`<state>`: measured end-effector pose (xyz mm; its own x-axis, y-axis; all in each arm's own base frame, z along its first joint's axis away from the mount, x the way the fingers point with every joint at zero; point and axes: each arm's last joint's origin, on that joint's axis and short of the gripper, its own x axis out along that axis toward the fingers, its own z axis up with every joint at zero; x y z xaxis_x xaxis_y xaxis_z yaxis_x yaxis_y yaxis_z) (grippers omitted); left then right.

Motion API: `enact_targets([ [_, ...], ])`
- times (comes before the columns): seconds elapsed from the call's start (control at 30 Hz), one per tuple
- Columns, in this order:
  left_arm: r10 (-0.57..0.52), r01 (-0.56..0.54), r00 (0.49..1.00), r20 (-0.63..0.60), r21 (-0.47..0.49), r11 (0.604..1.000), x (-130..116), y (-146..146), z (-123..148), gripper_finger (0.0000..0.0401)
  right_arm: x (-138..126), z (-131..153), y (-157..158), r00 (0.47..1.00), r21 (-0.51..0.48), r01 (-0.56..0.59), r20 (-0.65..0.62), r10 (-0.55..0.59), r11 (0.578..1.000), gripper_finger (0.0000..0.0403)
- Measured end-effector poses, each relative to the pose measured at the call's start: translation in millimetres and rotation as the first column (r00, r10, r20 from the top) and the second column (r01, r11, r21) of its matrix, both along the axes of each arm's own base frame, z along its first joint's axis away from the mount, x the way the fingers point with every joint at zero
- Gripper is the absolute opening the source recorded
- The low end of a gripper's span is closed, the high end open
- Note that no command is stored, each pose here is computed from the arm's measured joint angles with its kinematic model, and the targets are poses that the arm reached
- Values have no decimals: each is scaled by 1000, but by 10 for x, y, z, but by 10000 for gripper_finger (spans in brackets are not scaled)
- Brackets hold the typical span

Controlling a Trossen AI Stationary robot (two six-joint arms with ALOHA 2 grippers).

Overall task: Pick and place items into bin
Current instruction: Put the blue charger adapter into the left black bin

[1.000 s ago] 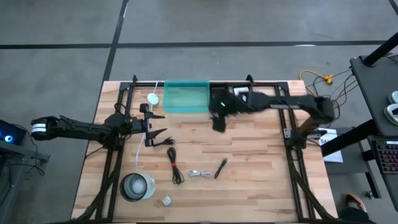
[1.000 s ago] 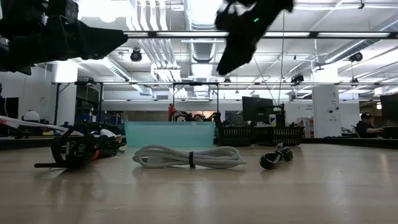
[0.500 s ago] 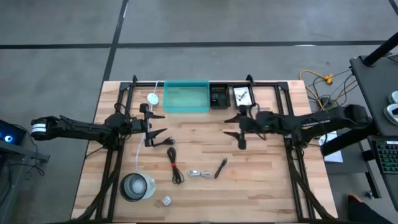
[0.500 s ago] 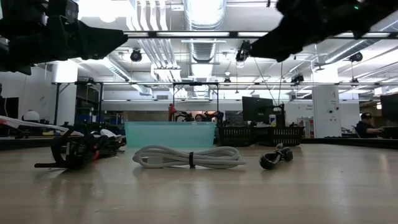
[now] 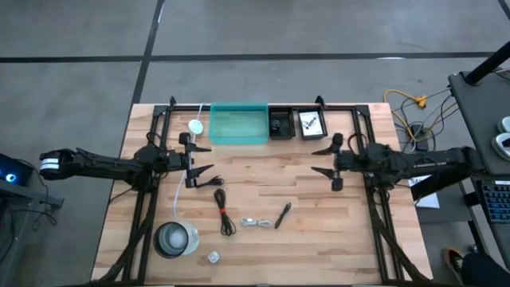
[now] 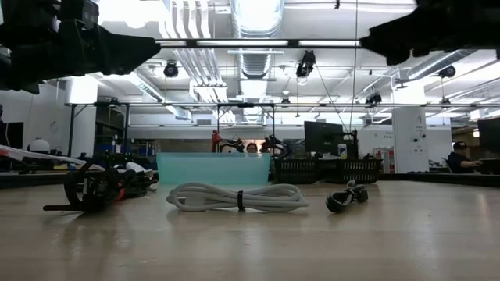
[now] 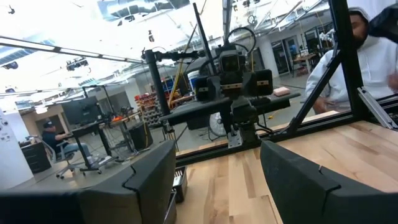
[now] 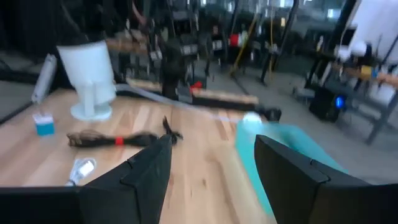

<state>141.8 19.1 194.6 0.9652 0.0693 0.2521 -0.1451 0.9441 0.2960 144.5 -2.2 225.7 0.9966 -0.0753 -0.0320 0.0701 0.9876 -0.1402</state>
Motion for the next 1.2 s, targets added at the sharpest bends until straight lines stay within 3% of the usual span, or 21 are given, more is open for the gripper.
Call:
enact_targets([
  [0.23,0,0,1000,-11,-1,1000,22,3,10,219,-178,-271,-3,990,1,9,141,-9,1000,214],
  [0.33,-25,22,998,-61,-55,998,109,8,71,219,-202,-383,-3,984,-40,16,175,-9,999,214],
  [0.43,-89,69,985,-149,-136,988,264,1,194,219,-210,-442,-4,986,-67,22,164,-11,998,215],
  [0.67,-190,111,916,-353,-232,966,713,-86,605,219,-207,-450,-10,986,7,32,162,-33,999,215],
  [0.93,-283,29,727,-626,-383,923,1137,-353,967,219,-204,-449,-10,986,-6,34,162,-33,999,215],
  [1.2,-366,-119,529,-765,-495,861,1475,-898,986,219,-200,-474,-10,990,16,31,138,-33,999,215],
])
